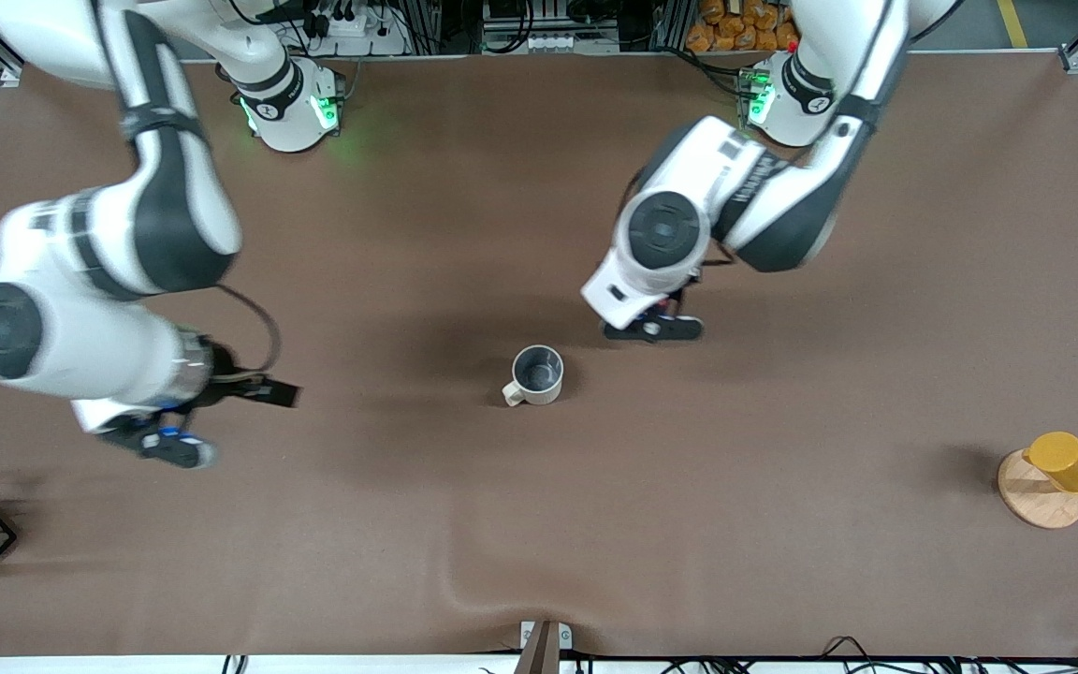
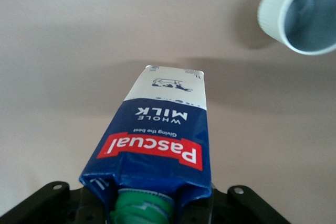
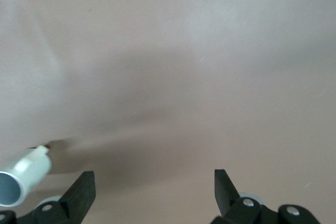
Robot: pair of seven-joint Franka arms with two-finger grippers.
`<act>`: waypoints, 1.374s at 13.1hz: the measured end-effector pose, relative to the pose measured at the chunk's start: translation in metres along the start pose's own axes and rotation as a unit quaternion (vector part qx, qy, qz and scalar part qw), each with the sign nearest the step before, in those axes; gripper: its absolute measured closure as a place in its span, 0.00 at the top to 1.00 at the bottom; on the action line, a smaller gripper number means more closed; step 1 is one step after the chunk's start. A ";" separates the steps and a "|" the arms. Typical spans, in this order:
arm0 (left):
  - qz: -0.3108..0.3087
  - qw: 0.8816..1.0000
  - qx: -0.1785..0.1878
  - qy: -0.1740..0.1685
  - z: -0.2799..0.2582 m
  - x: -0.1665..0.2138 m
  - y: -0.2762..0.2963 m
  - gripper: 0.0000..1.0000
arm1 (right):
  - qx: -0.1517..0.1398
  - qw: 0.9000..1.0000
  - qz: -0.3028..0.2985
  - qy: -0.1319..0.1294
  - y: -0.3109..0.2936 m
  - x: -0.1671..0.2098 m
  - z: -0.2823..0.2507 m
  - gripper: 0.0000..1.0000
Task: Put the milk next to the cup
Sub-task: 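Set down the mug and withdraw the right gripper while the left gripper brings the milk, then lower the milk carton beside the mug and open the left gripper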
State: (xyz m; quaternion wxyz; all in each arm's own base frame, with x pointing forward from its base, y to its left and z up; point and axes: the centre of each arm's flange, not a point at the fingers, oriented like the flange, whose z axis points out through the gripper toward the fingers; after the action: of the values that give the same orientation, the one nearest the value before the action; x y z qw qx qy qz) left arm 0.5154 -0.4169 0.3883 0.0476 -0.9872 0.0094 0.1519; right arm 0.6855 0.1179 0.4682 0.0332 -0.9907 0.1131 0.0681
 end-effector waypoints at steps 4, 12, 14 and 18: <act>-0.008 1.000 0.001 -0.001 0.020 -0.024 0.068 0.35 | 0.008 0.997 -0.072 -0.008 0.097 0.013 -0.033 1.00; -0.011 0.998 -0.049 0.033 0.043 -0.011 0.116 0.35 | 0.012 0.993 -0.119 0.023 0.170 -0.070 -0.115 1.00; -0.014 0.998 -0.048 0.034 0.047 -0.007 0.115 0.35 | 0.018 0.992 -0.118 0.037 0.177 -0.091 -0.112 1.00; -0.020 0.998 -0.048 0.038 0.045 -0.001 0.110 0.35 | 0.023 0.992 -0.116 0.049 0.183 -0.110 -0.088 1.00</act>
State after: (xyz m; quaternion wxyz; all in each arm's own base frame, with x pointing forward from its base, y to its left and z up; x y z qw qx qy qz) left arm 0.4974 -0.5224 0.3355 0.0026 -0.9934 -0.0160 0.1137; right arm 0.5485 -0.0425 0.5621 0.0578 -0.9982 0.0005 0.0127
